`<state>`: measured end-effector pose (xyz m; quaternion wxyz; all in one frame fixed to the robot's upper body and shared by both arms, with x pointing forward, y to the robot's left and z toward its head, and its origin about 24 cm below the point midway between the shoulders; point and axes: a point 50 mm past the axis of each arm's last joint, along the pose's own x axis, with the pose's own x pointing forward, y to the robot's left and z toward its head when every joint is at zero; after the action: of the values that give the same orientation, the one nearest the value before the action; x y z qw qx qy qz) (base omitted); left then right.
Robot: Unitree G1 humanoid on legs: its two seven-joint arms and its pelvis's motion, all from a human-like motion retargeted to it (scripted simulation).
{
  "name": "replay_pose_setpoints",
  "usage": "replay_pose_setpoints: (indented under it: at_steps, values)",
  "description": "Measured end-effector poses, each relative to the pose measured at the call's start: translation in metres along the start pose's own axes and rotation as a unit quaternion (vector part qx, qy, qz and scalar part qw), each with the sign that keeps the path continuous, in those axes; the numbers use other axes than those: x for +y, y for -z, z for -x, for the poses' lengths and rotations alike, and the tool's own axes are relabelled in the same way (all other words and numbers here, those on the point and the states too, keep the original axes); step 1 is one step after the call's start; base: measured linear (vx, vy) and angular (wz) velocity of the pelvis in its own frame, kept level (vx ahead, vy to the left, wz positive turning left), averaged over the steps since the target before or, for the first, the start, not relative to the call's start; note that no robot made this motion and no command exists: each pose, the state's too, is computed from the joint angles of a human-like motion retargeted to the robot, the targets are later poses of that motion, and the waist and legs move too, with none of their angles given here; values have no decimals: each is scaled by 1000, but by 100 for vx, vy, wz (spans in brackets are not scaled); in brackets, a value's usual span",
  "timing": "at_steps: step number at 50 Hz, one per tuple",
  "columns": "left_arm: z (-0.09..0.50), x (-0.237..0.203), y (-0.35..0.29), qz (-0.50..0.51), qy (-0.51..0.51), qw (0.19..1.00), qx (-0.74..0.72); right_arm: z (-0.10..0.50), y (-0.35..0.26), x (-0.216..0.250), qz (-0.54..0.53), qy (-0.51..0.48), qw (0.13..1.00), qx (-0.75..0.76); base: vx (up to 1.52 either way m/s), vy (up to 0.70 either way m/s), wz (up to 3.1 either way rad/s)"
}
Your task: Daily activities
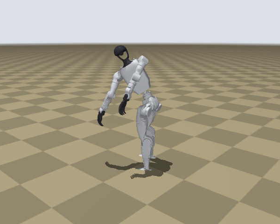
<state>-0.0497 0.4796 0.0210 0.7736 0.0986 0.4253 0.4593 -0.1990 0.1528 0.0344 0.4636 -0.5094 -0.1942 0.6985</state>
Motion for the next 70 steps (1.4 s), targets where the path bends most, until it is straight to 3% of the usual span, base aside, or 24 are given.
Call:
replay_pose_setpoints:
  at_steps: [10,18,23,27,35,43,50,62,70]
  values:
    - [-5,-19,20,-214,67,972,73,0,-2,4,94,-71,993,-17,-2,-4,11]
    - [-14,-88,25,-337,208,912,103,1,-7,10,141,-137,979,-44,1,-7,-27]
    - [-20,-142,-10,-268,262,927,23,1,0,8,108,-121,987,-9,6,-6,-20]
    - [-20,-153,-27,-207,271,940,-18,0,5,5,91,-88,992,19,7,-3,-14]
    - [-16,-125,-18,-164,250,954,-32,0,13,0,76,-43,994,61,1,0,-1]
    - [-9,-68,1,-99,182,978,-15,1,10,8,26,-90,994,49,-2,1,11]
    - [-10,-56,-2,-57,137,989,-22,1,1,9,11,-97,995,4,-5,0,30]
    - [-17,-102,-20,5,139,988,-71,2,-19,1,9,-17,995,-103,-2,-3,12]
    - [-12,-140,-64,159,162,959,-169,6,-33,-3,-31,15,985,-171,-1,-5,8]
